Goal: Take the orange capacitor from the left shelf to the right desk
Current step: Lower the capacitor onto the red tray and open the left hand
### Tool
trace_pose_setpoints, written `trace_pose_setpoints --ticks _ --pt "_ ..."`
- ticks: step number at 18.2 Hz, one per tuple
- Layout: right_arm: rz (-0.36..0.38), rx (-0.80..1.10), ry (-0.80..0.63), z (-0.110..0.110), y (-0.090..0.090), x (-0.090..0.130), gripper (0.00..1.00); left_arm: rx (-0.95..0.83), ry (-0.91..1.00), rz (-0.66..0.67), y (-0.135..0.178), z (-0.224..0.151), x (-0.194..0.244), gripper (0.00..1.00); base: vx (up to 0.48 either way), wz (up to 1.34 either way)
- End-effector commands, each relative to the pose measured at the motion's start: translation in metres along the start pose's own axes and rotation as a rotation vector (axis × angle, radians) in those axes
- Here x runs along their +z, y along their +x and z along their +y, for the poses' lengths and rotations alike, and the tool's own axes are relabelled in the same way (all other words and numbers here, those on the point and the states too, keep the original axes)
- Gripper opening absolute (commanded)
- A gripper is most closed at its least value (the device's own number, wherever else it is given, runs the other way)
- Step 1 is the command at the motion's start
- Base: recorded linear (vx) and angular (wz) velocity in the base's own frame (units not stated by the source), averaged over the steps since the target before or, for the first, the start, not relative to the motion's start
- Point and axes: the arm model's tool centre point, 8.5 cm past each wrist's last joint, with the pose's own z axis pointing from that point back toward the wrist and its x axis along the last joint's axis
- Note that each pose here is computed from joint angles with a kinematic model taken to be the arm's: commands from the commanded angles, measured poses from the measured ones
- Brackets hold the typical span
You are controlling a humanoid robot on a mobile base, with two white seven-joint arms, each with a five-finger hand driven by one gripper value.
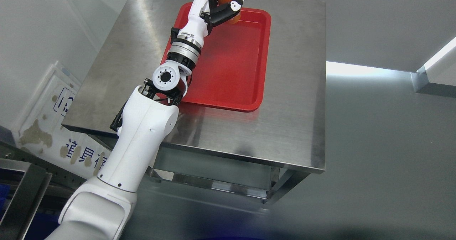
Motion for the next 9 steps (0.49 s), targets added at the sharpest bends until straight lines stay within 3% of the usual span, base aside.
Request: trace_pose_setpoints --ticks 1,7,9 --pt "0.008 -0.013 -0.019 -0.0113 -0.0093 -0.0005 1.00 -0.024 0.061 0.183 -0.0655 0.0257 0.0240 0.06 -0.007 -0.02" --pt "0.006 -0.014 -0.019 -0.0113 -0.0092 -0.0005 1.00 -0.016 0.061 0.188 -0.0675 0.0256 0.0268 0.09 -0.003 0.00" --pt "0.006 -0.014 -0.019 -0.0113 -0.0092 -0.0005 1.00 -0.020 0.056 0.177 -0.0603 0.0256 0.0217 0.29 0.000 0.00"
